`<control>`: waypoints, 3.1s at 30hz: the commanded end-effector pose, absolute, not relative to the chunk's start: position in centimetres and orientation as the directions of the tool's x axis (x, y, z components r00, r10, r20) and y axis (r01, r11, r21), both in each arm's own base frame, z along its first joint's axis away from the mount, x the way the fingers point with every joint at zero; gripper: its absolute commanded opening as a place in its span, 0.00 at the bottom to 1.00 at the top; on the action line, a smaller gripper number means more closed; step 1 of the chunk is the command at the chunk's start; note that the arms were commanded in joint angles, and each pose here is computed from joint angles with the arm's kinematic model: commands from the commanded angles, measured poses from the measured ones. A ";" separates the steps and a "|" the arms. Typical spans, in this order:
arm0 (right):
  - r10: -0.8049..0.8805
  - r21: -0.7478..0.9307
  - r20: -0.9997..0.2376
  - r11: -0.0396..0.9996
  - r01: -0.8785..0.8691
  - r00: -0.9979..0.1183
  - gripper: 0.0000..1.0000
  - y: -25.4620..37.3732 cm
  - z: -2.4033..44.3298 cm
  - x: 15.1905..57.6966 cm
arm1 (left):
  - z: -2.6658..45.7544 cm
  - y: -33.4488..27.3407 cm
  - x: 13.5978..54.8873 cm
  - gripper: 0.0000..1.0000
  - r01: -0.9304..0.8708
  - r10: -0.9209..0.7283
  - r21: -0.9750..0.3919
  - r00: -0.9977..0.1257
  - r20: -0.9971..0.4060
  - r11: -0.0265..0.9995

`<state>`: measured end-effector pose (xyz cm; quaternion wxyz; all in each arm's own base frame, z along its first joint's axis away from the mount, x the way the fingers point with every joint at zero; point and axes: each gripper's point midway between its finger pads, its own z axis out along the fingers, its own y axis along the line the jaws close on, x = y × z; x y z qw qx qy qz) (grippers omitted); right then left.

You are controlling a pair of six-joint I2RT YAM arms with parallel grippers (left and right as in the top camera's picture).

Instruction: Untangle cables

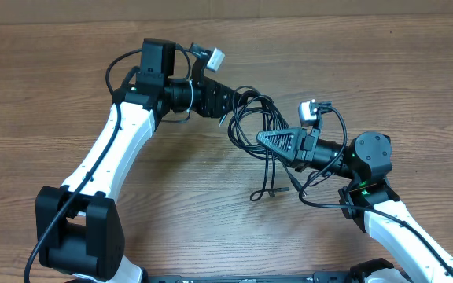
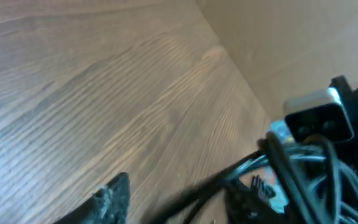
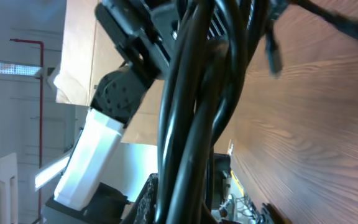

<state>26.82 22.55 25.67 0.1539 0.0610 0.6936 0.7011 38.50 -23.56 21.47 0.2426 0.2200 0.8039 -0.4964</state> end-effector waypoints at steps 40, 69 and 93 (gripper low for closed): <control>0.229 0.638 -0.754 0.480 -0.602 -0.616 0.04 21.7 19.1 31.5 | 21.4 -9.9 33.1 0.98 -0.044 -0.246 -0.681 -0.948 -0.203 0.731; 0.128 0.848 -0.464 0.351 -0.398 -0.876 0.04 22.9 15.8 26.9 | 24.2 -8.8 22.1 0.93 -0.054 -0.170 -0.575 -0.974 -0.149 0.816; 0.161 0.878 -0.416 0.327 -0.350 -0.895 0.04 23.0 16.4 27.2 | 18.5 -10.0 19.0 1.00 0.020 -0.302 -0.680 -0.886 -0.352 0.733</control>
